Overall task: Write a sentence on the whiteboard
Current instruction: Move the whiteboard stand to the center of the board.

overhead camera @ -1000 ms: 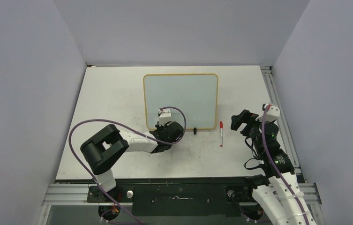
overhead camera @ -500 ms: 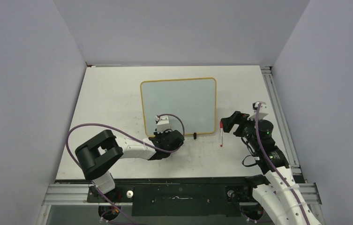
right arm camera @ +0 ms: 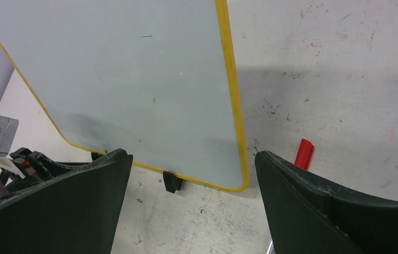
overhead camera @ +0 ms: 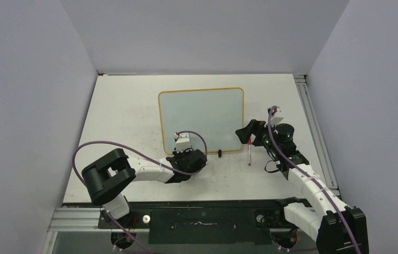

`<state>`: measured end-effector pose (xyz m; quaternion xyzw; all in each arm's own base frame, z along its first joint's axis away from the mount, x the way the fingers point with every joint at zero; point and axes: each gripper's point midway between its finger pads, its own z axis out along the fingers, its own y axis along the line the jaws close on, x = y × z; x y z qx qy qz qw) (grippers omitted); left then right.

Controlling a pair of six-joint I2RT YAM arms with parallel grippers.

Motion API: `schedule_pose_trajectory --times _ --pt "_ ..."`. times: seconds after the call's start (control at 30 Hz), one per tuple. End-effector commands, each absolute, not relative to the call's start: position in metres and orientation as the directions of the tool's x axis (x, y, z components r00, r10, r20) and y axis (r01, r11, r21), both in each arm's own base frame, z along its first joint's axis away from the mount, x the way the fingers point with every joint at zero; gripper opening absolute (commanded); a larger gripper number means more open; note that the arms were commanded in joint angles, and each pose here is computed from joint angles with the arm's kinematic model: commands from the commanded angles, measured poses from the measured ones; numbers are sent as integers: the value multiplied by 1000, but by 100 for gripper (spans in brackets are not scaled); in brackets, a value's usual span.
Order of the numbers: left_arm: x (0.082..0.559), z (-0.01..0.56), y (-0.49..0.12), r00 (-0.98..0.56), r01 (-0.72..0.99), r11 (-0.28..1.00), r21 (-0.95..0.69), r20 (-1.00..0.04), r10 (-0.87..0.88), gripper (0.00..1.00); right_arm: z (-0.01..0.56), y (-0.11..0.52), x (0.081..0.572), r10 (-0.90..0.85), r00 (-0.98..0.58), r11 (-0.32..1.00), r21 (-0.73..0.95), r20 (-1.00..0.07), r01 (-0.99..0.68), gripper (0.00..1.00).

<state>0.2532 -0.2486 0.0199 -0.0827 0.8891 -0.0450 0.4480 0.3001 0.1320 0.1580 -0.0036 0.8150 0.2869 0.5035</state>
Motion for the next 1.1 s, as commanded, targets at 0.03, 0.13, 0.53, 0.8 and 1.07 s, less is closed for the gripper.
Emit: schedule_pose_trajectory --times 0.03,0.13,0.53,0.8,1.07 --pt "249 23 -248 -589 -106 979 -175 -782 -204 22 173 140 322 254 -404 819 418 -879 -394 90" --pt "249 22 -248 -590 -103 980 -173 -782 -200 19 166 139 326 233 -401 827 398 -886 -398 90" --pt "248 18 -251 -604 -95 982 -165 -774 -188 15 143 154 339 190 -438 811 392 -879 -434 90" --pt "248 18 -252 -606 -90 983 -163 -774 -184 15 139 179 334 124 -449 779 367 -885 -508 90" --pt "249 19 -255 -606 -86 983 -163 -774 -181 15 142 198 328 84 -448 747 353 -890 -563 90"
